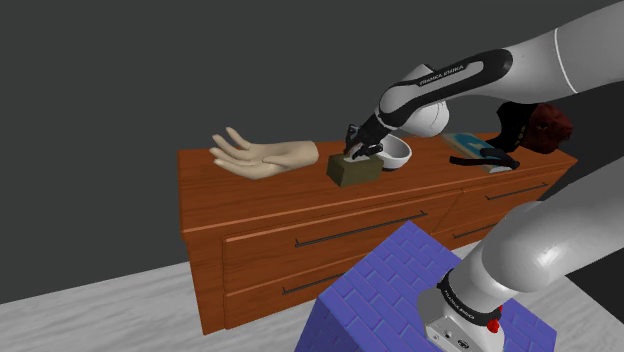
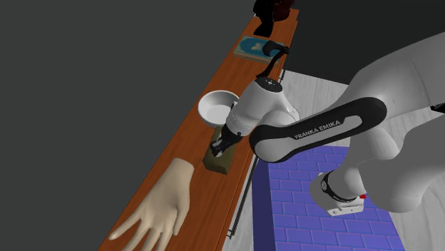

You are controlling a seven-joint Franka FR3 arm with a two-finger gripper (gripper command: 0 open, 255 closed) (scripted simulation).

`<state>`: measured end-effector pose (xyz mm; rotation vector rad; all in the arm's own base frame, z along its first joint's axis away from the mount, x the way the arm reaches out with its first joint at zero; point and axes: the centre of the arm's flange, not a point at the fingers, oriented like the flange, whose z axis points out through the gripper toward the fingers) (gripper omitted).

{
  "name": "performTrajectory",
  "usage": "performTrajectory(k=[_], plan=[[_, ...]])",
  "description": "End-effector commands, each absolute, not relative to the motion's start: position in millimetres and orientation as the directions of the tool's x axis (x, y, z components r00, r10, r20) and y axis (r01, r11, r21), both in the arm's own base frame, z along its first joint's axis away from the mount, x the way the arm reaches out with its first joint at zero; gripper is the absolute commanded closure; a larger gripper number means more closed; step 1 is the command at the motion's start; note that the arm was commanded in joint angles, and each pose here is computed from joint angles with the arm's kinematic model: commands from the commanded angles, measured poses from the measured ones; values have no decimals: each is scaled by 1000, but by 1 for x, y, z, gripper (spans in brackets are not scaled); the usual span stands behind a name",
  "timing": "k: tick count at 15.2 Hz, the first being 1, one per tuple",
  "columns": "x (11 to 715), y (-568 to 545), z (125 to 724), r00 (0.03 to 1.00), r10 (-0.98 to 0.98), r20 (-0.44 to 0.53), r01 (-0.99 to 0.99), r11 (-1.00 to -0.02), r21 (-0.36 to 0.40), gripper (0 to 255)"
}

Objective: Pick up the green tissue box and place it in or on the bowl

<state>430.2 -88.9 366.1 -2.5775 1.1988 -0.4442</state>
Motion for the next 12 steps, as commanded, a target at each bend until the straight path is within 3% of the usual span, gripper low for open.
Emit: performTrajectory(k=[1, 12], plan=[[430, -89, 375, 611, -775, 163, -694, -623, -360, 255], [430, -89, 433, 611, -775, 163, -694, -623, -360, 255]])
